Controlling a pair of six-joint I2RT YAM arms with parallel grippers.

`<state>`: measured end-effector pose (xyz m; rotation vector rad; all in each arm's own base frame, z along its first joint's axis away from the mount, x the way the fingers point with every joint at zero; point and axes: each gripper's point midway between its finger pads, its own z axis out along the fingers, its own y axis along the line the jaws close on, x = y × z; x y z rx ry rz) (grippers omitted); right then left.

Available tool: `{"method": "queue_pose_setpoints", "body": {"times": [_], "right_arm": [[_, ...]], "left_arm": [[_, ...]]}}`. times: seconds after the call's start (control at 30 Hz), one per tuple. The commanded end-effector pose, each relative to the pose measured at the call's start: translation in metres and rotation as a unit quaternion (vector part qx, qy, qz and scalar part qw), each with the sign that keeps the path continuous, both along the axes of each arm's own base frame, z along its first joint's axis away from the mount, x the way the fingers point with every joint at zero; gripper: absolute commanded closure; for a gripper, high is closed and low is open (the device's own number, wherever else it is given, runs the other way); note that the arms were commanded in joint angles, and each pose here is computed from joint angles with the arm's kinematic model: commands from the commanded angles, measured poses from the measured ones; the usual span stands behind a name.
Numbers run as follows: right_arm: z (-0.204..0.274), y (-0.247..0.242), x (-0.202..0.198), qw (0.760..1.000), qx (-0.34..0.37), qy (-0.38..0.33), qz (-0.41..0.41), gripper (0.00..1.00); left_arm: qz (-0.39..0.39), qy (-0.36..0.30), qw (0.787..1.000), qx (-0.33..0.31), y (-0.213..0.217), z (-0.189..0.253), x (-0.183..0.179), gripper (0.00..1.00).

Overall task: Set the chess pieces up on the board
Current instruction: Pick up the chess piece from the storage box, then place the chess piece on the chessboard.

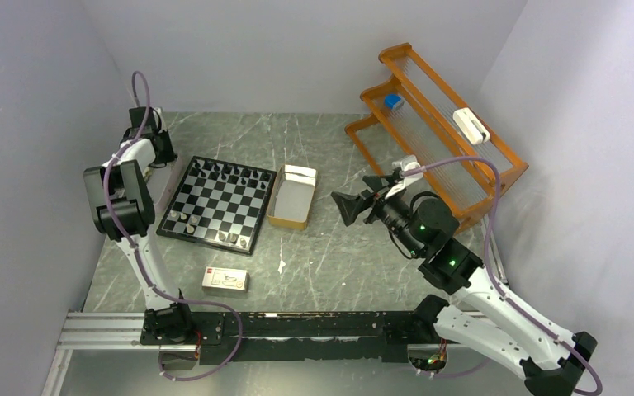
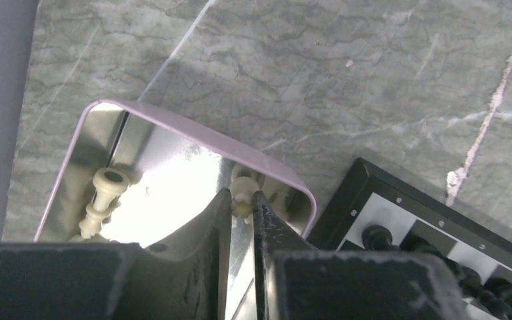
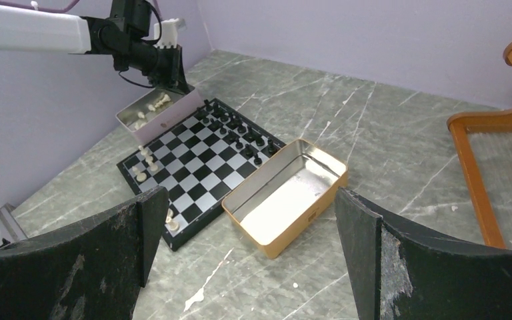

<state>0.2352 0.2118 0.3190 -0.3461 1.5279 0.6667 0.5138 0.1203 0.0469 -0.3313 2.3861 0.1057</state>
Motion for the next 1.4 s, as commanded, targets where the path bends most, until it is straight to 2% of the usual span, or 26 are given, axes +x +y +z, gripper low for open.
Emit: {"method": "queue_pose_setpoints", "body": {"times": [0.0, 0.23, 0.47, 0.67, 0.73, 0.97, 1.17, 1.37], "right_arm": [[-0.002, -0.001, -0.005, 1.000, 0.007, 0.000, 0.006, 0.00], [0.003, -0.005, -0.009, 1.000, 0.011, -0.007, 0.008, 0.00], [0.003, -0.007, -0.015, 1.000, 0.020, -0.010, 0.016, 0.00], [0.006, -0.005, -0.021, 0.999, 0.022, -0.012, 0.029, 0.00], [0.006, -0.006, -0.023, 0.999, 0.022, -0.011, 0.032, 0.00], [0.014, -0.008, -0.029, 0.998, 0.032, -0.019, 0.041, 0.00], [0.019, -0.010, -0.033, 0.998, 0.035, -0.023, 0.044, 0.00], [0.025, -0.009, -0.034, 0.998, 0.029, -0.021, 0.049, 0.00]], "left_arm": [[0.035, -0.024, 0.999, -0.014, 0.002, 0.043, -0.006, 0.85], [0.080, -0.005, 0.997, -0.004, 0.007, 0.063, -0.035, 0.86], [0.096, 0.026, 0.994, -0.053, -0.014, 0.068, -0.074, 0.87], [0.120, 0.045, 0.990, -0.064, -0.023, 0.081, -0.115, 0.87], [0.128, 0.050, 0.988, -0.076, -0.030, 0.084, -0.131, 0.83], [0.166, 0.052, 0.982, -0.075, -0.033, 0.094, -0.170, 0.89], [0.214, 0.028, 0.972, -0.093, -0.036, 0.086, -0.191, 0.89], [0.270, 0.058, 0.955, -0.107, -0.039, 0.063, -0.212, 0.86]]}}
